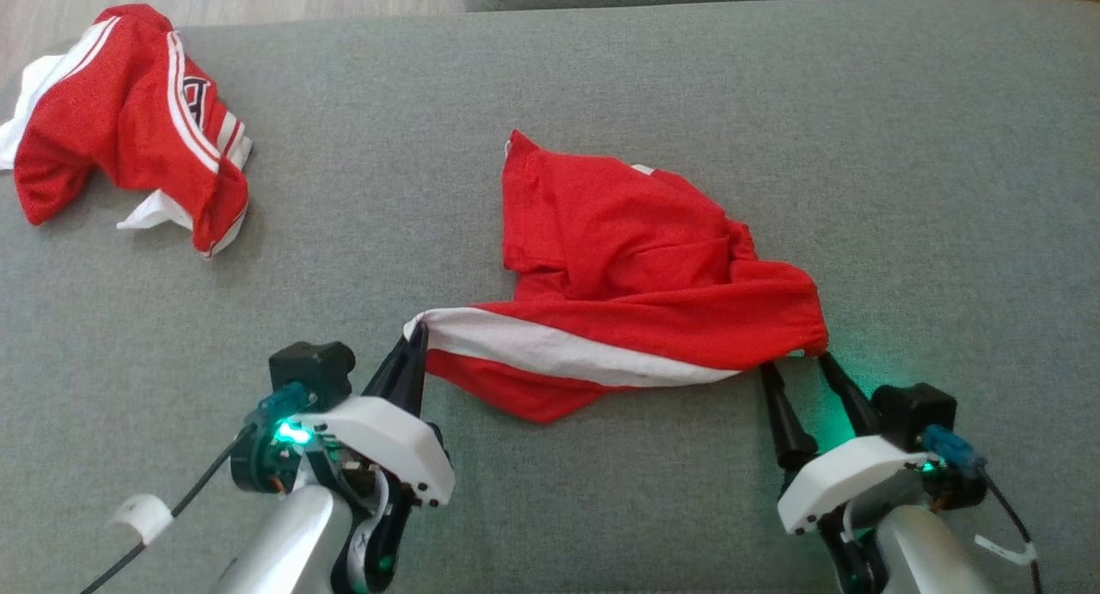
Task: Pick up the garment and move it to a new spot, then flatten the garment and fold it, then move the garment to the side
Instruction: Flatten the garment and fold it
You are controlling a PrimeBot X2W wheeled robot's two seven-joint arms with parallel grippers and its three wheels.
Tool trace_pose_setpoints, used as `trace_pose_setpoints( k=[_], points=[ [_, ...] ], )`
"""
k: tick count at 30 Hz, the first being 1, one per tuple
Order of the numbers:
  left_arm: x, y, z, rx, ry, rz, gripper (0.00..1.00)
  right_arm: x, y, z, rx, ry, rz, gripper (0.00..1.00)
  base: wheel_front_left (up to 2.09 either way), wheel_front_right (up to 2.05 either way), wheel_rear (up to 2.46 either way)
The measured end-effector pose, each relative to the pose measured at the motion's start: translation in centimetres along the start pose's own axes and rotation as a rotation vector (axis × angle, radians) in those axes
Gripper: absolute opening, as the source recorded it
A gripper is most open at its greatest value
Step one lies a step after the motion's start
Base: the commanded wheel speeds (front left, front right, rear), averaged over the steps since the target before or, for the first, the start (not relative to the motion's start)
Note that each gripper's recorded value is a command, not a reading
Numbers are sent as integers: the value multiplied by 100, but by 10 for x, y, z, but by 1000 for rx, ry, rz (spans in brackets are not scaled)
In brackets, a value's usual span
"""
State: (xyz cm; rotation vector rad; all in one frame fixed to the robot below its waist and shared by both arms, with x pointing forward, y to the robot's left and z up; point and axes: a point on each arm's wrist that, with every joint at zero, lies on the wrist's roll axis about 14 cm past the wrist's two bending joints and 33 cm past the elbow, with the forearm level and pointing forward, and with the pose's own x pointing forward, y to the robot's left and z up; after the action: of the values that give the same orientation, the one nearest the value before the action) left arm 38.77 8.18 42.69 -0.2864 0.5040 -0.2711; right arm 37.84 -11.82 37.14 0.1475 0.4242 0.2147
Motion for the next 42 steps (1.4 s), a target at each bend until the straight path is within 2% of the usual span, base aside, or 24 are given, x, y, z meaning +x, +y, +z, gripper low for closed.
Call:
trace_pose_setpoints(
  k=[10,17,19,21,22,24,25,26,34,42],
  points=[
    [-3,1,4,2,-13,8,0,1,23,4,30,-31,100,100,0,0,0],
    [-6,0,0,-1,-7,9,0,2,37,27,28,-104,174,76,0,0,0],
    [-6,0,1,-6,-8,7,0,1,38,29,25,-108,186,66,0,0,0],
    [-6,1,2,-7,-10,13,0,0,37,30,31,-114,186,47,0,0,0],
    [-6,1,2,-6,-11,13,0,0,37,30,33,-116,187,42,0,0,0],
    [-6,2,3,-5,-13,13,0,0,39,29,33,-112,196,24,0,0,0],
    [-7,2,4,-4,-16,13,0,1,40,29,29,-108,202,9,0,0,0],
    [-7,2,4,-4,-18,14,0,2,42,29,24,-107,207,0,0,0,0],
    [-12,9,31,-4,-140,32,0,4,45,66,15,-205,235,0,0,0,0],
    [-38,0,101,40,-395,-9,0,-26,50,155,-79,-464,302,0,0,0,0]
  ],
)
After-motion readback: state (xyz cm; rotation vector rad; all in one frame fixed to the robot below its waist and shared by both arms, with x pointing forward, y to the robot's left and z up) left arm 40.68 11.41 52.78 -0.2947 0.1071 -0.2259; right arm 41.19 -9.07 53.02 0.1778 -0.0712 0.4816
